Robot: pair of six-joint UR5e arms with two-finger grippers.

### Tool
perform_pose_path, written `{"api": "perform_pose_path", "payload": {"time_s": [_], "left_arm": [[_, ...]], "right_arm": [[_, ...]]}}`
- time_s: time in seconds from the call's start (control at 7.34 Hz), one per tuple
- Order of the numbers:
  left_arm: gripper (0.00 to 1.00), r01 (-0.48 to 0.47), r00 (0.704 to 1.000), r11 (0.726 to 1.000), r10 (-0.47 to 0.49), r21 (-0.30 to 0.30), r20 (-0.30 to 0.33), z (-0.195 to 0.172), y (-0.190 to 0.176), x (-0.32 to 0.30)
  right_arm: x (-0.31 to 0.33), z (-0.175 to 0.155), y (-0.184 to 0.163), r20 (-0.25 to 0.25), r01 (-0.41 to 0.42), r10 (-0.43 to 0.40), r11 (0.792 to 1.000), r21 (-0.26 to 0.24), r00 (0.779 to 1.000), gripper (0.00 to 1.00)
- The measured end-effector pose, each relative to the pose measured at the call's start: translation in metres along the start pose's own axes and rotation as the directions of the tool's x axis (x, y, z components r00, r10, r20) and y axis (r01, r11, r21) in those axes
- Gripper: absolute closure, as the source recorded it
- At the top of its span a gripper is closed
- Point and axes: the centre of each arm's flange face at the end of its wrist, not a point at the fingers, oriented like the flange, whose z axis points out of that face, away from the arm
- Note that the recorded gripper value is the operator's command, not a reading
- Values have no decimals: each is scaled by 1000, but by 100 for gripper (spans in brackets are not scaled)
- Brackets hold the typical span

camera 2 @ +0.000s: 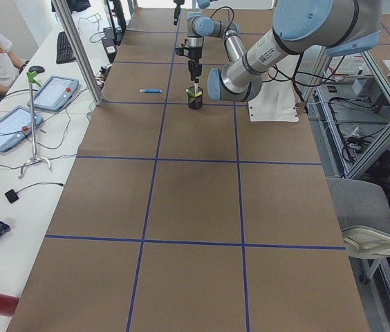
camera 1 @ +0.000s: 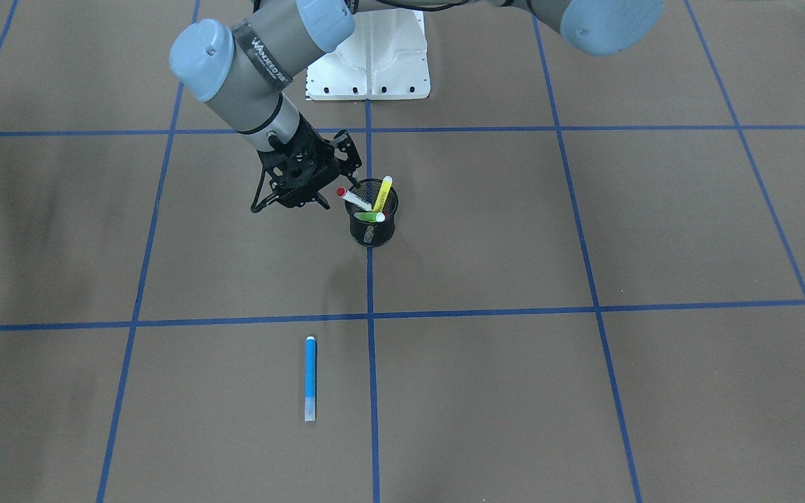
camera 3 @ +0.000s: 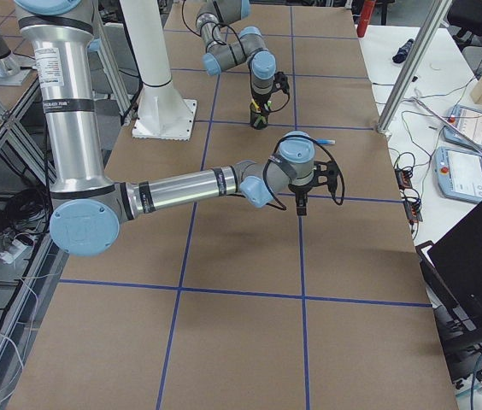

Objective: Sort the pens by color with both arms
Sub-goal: 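Lower the left gripper and grasp the red-capped white marker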

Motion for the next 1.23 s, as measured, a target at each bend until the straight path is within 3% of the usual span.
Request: {"api": "perform_pose_path", "payload": {"time_s": [0.27, 0.54, 0.82, 1.23], "left_arm": [[48, -4, 1000, 1000, 4, -1, 14, 5, 5, 3], [59, -4, 1000, 1000, 4, 0, 27, 8, 5, 5], [99, -4, 999, 1000, 4, 0, 33, 8, 5, 6], [100, -6, 999, 1000, 6, 2, 44, 5, 5, 3]], "right_arm": [[3, 2, 0, -3, -5, 5, 1000, -4, 1000, 1], [4, 3, -1, -4, -6, 6, 1000, -5, 1000, 1], [4, 3, -1, -5, -7, 7, 1000, -5, 1000, 1], [3, 3, -1, -4, -7, 7, 1000, -5, 1000, 1]]}}
